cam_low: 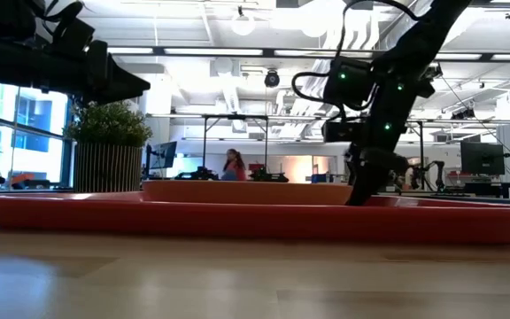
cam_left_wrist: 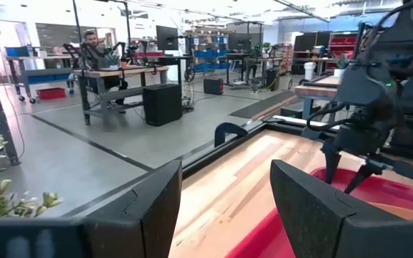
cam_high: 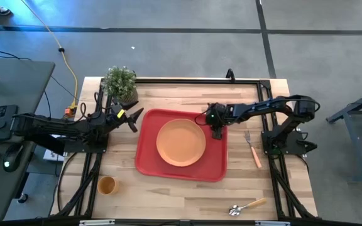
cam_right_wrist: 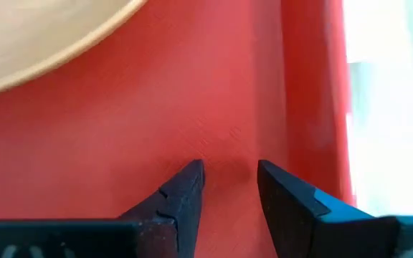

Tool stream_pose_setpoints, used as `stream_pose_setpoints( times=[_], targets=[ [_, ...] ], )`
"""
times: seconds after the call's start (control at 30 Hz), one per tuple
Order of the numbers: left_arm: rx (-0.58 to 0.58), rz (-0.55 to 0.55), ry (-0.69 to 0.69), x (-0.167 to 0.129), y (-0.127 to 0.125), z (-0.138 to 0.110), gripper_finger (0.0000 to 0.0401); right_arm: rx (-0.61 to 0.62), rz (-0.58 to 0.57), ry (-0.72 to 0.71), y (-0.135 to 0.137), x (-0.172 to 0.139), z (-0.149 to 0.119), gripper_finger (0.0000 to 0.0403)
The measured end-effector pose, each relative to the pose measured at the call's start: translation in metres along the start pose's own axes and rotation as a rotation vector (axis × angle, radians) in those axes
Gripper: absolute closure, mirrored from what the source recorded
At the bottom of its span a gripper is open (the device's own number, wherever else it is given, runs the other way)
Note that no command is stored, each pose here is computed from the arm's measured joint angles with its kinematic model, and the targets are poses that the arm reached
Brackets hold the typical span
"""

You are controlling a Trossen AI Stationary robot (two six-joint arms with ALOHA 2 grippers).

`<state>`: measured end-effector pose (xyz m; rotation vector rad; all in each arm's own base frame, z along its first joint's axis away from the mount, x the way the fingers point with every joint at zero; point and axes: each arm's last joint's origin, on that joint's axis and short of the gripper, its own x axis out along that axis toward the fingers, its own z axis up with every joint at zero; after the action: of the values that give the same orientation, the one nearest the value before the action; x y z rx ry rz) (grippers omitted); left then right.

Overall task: Pick and place plate/cup/fork/spoon on tray
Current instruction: Adjust the red table tray, then put the orange cup on the red table tray to the top left of the orange plate

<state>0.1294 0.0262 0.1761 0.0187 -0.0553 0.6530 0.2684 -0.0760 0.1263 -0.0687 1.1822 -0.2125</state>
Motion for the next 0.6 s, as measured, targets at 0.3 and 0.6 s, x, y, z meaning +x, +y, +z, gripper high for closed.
stream_pose_setpoints(
  times=[0.3,0.6],
  targets=[
    [0.016,0.001,0.036,0.0,0.0,-0.004,0.0199,0.383,-0.186,-0.035,0.014,-0.046,-0.003,0.0275],
    [0.066,-0.021,0.216,-0.002,0.0,-0.024,0.0199,0.807,-0.428,0.069,0.022,-0.082,-0.037,0.0275]
  ],
)
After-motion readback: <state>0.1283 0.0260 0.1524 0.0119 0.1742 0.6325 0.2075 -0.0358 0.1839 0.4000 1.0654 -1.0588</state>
